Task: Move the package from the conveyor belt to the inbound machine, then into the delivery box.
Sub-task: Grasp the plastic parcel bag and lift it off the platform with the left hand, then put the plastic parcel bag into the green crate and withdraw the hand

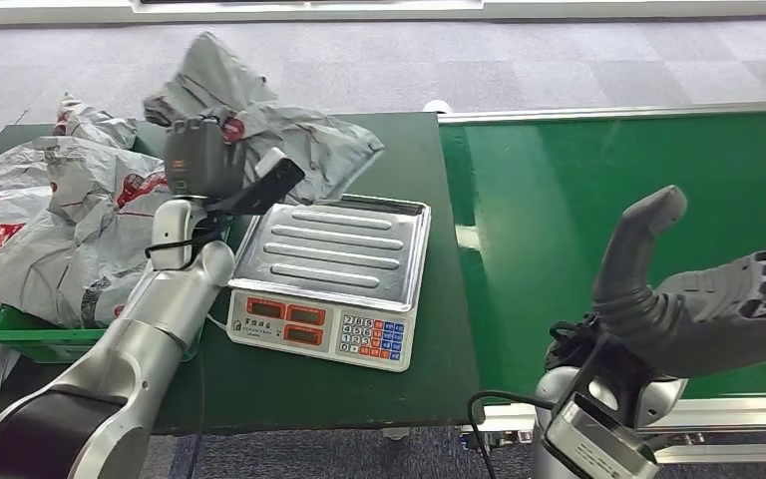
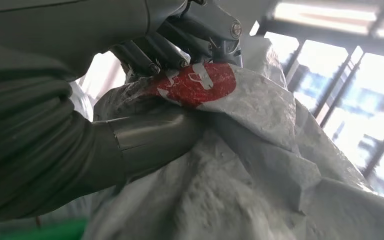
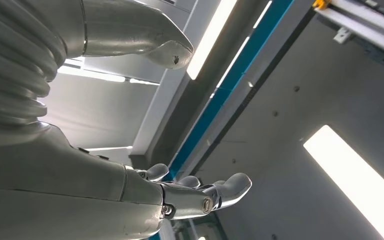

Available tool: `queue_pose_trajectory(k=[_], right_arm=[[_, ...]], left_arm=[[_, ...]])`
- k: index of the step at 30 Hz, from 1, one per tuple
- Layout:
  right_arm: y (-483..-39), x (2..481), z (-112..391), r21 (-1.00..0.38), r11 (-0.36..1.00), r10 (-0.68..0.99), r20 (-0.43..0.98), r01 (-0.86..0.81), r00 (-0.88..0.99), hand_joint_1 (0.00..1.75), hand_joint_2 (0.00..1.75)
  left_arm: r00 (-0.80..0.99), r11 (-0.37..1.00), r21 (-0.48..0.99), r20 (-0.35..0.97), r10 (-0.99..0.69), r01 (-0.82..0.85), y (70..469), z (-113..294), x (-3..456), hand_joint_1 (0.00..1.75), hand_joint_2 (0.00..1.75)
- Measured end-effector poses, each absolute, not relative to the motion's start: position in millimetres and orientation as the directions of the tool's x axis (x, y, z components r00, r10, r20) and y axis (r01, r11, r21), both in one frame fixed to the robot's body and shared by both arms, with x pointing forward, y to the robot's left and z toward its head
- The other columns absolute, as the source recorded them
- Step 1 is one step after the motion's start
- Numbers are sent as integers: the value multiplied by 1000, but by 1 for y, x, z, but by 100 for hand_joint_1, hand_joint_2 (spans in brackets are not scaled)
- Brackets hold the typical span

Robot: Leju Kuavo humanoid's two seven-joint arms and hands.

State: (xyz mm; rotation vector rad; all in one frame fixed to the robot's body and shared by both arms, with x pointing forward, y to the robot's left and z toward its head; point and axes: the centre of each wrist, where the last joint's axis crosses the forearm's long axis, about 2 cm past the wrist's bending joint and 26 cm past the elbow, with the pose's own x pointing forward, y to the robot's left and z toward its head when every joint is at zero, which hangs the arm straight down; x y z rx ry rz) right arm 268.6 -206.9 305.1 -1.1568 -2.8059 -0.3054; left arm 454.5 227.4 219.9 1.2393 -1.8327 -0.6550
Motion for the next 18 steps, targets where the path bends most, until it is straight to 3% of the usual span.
queue_pose_trajectory(k=[5,12,13,16,17,18], right_arm=[[-210,268,300,143,688,690,177,712,-702,0,175],[-212,267,297,125,679,697,200,723,-689,0,175],[-212,266,297,120,677,699,204,726,-685,0,175],[-213,265,295,105,669,706,219,736,-673,0,175],[-214,265,295,102,665,710,222,740,-669,0,175],[-214,264,295,98,661,714,225,744,-664,0,175]], left_arm=[[-41,296,670,368,-929,-681,298,236,447,175,175],[175,129,630,396,-901,-766,359,228,417,175,175],[233,94,643,404,-884,-760,367,224,412,131,175],[432,32,697,479,-764,-716,387,203,398,0,44],[495,24,721,500,-710,-693,393,194,395,0,0],[550,18,746,506,-665,-665,398,184,392,0,0]])
